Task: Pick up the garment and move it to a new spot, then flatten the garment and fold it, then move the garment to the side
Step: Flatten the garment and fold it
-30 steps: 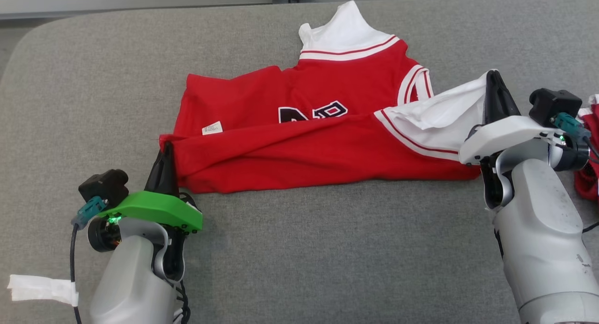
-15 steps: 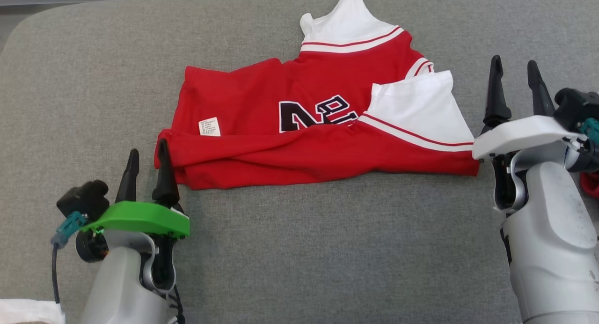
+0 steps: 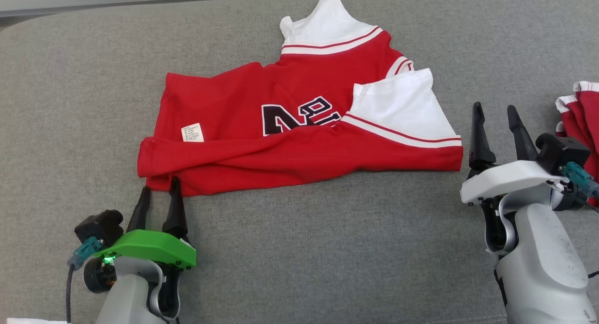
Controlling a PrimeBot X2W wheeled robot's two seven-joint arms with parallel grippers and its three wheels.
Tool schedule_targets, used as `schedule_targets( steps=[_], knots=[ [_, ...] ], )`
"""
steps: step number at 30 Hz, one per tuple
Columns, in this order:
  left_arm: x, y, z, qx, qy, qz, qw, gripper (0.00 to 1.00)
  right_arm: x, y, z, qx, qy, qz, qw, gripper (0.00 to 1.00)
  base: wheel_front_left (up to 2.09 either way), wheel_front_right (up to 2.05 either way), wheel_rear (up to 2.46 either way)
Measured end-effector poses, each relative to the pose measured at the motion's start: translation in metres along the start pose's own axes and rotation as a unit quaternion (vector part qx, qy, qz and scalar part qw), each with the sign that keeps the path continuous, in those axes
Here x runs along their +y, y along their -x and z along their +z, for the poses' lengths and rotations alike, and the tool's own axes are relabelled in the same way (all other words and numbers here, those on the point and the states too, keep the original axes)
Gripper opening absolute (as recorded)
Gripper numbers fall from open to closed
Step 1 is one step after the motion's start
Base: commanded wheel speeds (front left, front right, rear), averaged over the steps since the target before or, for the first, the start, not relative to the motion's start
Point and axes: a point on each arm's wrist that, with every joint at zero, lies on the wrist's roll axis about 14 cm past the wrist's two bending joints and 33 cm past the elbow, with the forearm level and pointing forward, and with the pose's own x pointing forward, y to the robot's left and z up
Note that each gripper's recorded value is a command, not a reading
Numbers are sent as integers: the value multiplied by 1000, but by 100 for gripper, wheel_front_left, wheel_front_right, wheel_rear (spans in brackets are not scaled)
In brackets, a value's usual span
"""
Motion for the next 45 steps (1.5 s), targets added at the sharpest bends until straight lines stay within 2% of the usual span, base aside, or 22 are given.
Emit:
schedule_targets(
  steps=[7, 12, 13, 14, 15, 17, 18, 19, 24, 27, 28, 34, 45],
  knots=[
    [3, -6, 1, 0, -16, 3, 1000, 100, -2, 3, -8, 12, -1, -2, 1000, 100, 0, 0, 0],
    [0, -10, -4, 10, -30, -4, 1000, 100, -1, 8, -31, 47, 5, 2, 999, 100, 0, 0, 0],
    [-2, -11, -6, 14, -33, -7, 999, 87, 0, 9, -37, 56, 5, 2, 998, 100, 0, 0, 0],
    [-3, -12, -8, 17, -34, -9, 999, 67, 1, 10, -41, 63, 5, 3, 998, 100, 0, 0, 0],
    [-5, -13, -9, 19, -34, -11, 999, 59, 2, 11, -45, 69, 6, 6, 998, 100, 0, 0, 0],
    [-10, -14, -12, 25, -36, -20, 999, 29, 6, 13, -56, 86, 6, 12, 996, 100, 0, 0, 0],
    [-11, -13, -14, 27, -36, -23, 999, 9, 9, 15, -63, 97, 7, 17, 995, 100, 0, 0, 0],
    [-12, -13, -15, 29, -35, -24, 999, 0, 11, 17, -68, 106, 6, 19, 994, 100, 0, 0, 0],
    [-12, -11, -19, 34, -28, -24, 999, 0, 17, 23, -87, 135, 3, 27, 990, 100, 0, 0, 0],
    [-11, -10, -17, 32, -28, -23, 999, 0, 18, 23, -91, 142, 2, 28, 989, 5, 0, 0, 0],
    [-10, -10, -16, 31, -27, -22, 999, 0, 20, 22, -91, 143, 2, 30, 989, 0, 0, 0, 0],
    [-9, -5, -13, 23, -20, -19, 999, 0, 25, 19, -86, 133, -12, 32, 990, 0, 0, 0, 0],
    [-22, 12, 32, -51, -8, -37, 998, 0, 19, 9, -38, 66, -27, 16, 997, 0, 0, 0, 0]
  ],
)
